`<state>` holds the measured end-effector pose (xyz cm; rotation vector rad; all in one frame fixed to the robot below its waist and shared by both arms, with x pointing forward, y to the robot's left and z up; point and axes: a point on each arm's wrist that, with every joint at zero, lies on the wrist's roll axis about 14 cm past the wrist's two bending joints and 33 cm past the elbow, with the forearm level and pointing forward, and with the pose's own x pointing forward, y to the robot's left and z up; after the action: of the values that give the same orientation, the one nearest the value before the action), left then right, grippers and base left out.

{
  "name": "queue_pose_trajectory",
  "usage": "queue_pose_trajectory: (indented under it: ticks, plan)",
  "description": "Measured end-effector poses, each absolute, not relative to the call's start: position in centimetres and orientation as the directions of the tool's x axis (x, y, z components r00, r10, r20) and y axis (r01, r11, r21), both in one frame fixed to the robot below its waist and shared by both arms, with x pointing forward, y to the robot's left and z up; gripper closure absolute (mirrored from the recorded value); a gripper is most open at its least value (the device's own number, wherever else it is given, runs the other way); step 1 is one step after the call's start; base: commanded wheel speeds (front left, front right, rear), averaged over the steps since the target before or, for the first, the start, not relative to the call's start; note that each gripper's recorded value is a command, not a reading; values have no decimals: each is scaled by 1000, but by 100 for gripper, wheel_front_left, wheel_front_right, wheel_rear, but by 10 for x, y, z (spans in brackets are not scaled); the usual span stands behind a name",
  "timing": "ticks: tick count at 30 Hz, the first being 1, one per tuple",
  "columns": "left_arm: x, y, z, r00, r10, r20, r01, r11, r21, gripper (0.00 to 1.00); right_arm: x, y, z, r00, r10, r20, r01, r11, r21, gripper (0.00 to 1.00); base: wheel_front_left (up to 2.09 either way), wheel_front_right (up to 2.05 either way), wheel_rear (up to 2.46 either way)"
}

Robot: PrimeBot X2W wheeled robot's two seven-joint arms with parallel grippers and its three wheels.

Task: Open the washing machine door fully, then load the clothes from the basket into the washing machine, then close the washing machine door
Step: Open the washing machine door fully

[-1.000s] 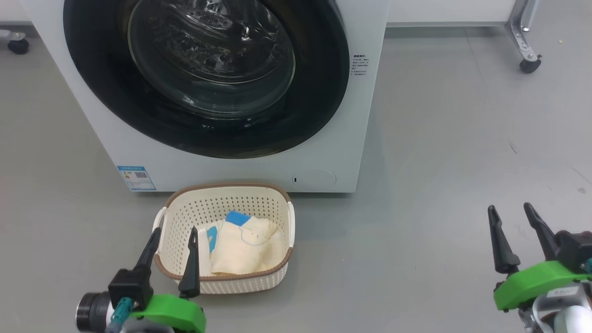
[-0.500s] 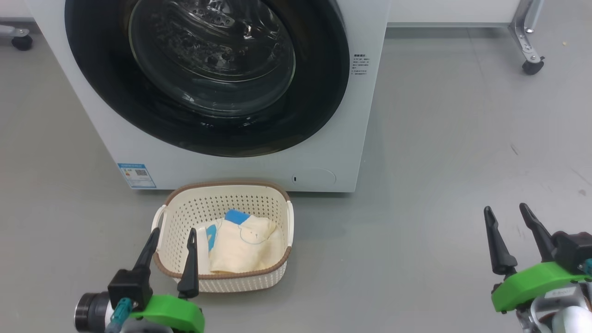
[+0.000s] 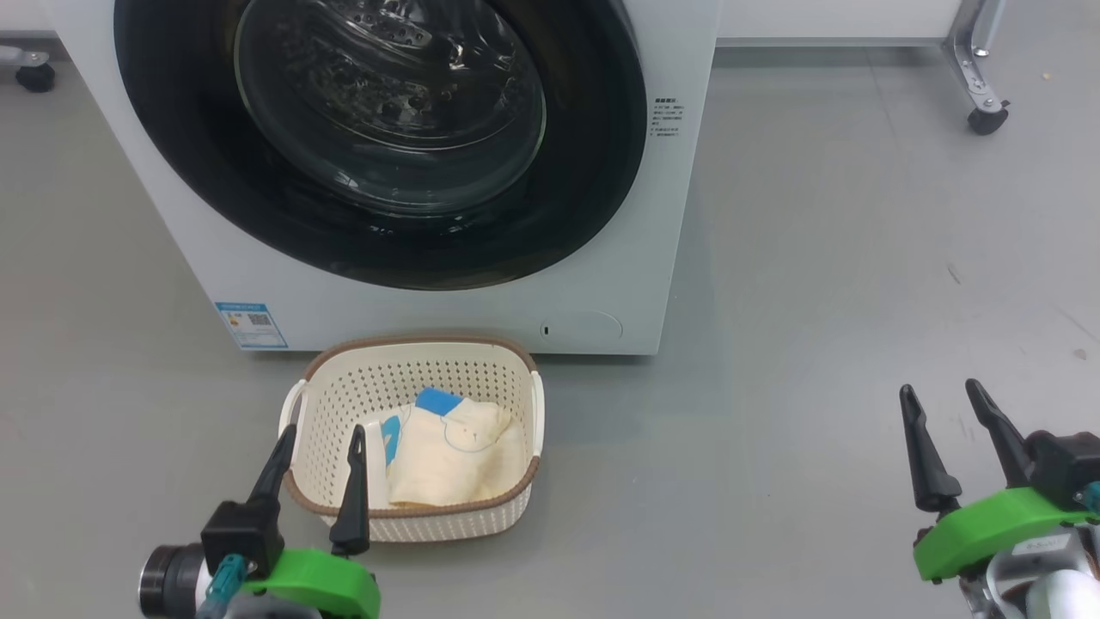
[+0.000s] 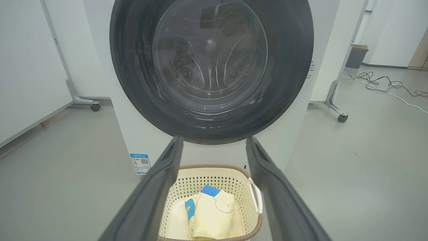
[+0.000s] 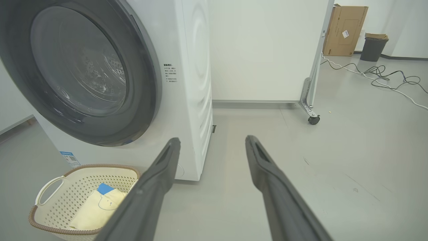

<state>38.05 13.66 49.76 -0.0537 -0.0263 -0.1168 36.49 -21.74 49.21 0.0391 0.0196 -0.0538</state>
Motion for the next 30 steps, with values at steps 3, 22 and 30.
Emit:
queue_pose_trajectory:
  ticks: [3, 22, 30]
  plan:
    - [381, 137, 497, 993, -116, 26, 117, 992, -52, 0, 365, -218, 491, 998, -54, -23, 55, 998, 38, 0, 0, 0, 0]
    - [420, 136, 484, 994, -107, 2, 107, 992, -63, 0, 438, -232, 499, 991, -128, 26, 117, 956, 267, 100, 0, 0, 0]
    - [433, 143, 476, 995, -95, -14, 94, 994, -59, 0, 492, -197, 492, 998, -52, -19, 53, 818, 572, 100, 0, 0, 0]
